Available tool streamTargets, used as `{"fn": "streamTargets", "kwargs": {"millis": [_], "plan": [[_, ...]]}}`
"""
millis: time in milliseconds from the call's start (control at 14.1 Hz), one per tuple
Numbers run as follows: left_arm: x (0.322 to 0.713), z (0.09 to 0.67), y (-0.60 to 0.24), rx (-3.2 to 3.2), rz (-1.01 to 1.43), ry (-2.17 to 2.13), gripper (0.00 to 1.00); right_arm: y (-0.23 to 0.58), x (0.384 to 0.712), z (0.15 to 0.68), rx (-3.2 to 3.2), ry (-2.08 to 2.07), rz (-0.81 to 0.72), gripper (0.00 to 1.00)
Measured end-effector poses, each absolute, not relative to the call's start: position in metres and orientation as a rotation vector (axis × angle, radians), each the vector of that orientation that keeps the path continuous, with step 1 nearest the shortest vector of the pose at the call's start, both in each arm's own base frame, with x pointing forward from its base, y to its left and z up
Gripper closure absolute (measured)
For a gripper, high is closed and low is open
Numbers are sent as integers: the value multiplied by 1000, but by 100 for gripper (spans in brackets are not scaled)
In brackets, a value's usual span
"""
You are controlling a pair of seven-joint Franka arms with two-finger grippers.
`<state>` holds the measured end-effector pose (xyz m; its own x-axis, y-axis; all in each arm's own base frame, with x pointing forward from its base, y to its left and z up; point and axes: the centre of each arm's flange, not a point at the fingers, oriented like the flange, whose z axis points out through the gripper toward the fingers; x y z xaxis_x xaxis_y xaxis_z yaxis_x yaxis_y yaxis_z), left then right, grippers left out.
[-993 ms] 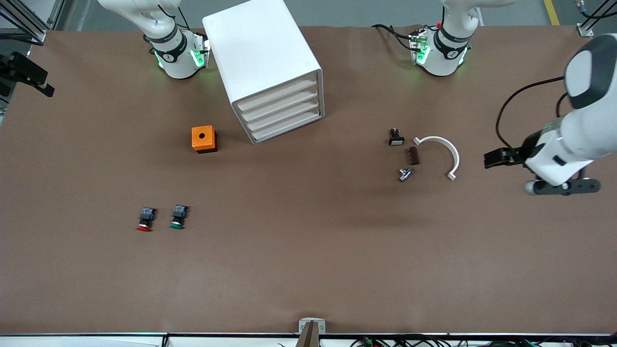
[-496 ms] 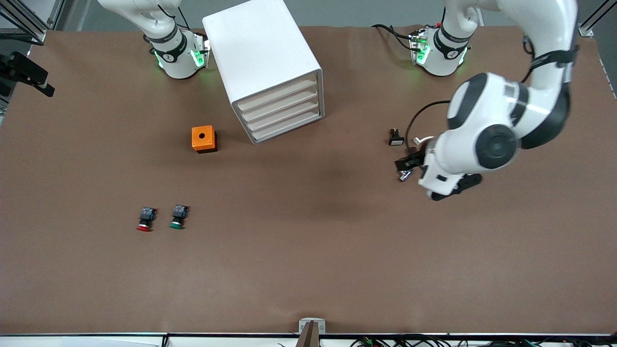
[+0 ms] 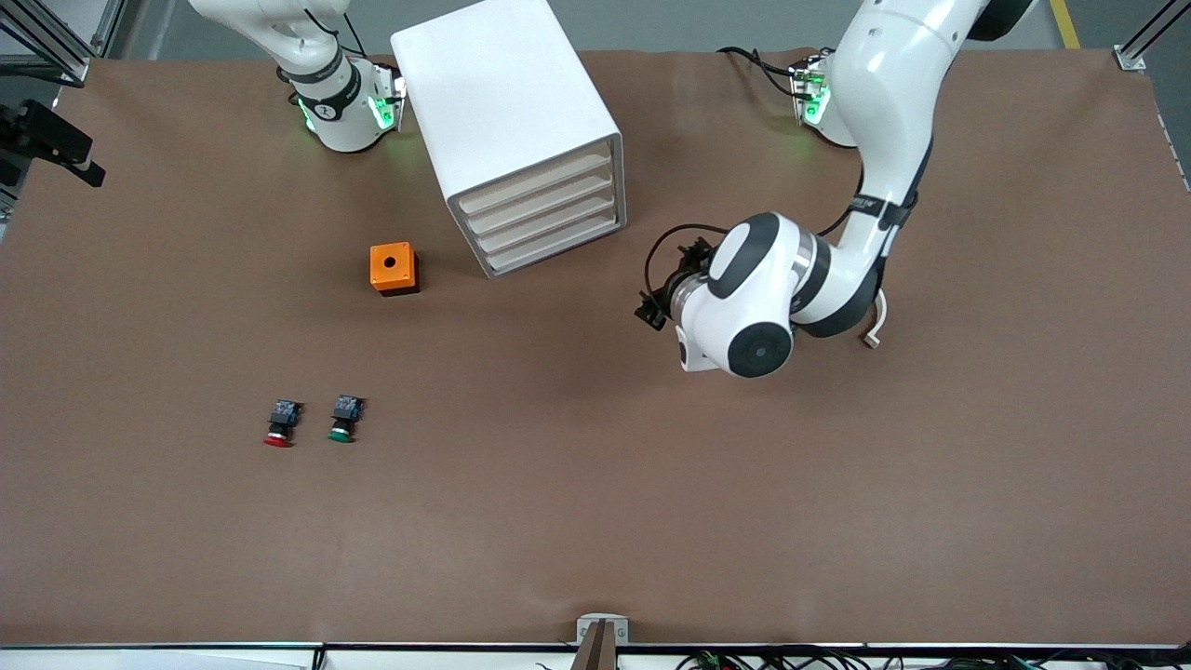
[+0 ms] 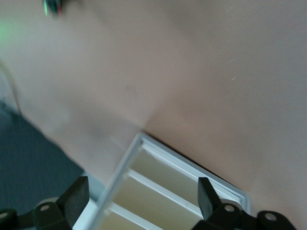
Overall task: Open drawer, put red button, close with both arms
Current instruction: 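Move the left gripper toward the top drawer of the white cabinet, then grasp the top drawer front with the left gripper while the right gripper reaches out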
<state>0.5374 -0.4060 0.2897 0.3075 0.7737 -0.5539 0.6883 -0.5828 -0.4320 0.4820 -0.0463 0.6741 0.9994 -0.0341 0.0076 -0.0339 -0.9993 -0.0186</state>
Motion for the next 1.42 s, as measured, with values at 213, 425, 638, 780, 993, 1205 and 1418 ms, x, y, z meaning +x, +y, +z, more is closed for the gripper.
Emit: {"fn": "streamTargets", "kwargs": {"millis": [213, 425, 638, 780, 993, 1205, 1418], "plan": [[531, 264, -419, -2130, 1257, -1608, 0, -47, 482, 674, -3123, 55, -12, 0], [516, 242, -439, -1851, 1345, -1725, 0, -48, 482, 674, -3123, 59, -15, 0], [498, 220, -458, -1626, 1445, -1742, 0, -48, 486, 669, -3123, 59, 5, 0], [485, 209, -470, -1537, 1463, -1726, 2, -47, 497, 646, -3122, 57, 110, 0], [459, 203, -489, -1464, 1466, -1656, 17, -47, 521, 612, -3123, 52, 192, 0], [442, 202, -503, -1453, 1479, -1602, 23, -47, 550, 581, -3133, 47, 182, 0], [431, 200, -512, -1454, 1481, -1574, 35, -52, 582, 535, -3144, 53, 197, 0]]}}
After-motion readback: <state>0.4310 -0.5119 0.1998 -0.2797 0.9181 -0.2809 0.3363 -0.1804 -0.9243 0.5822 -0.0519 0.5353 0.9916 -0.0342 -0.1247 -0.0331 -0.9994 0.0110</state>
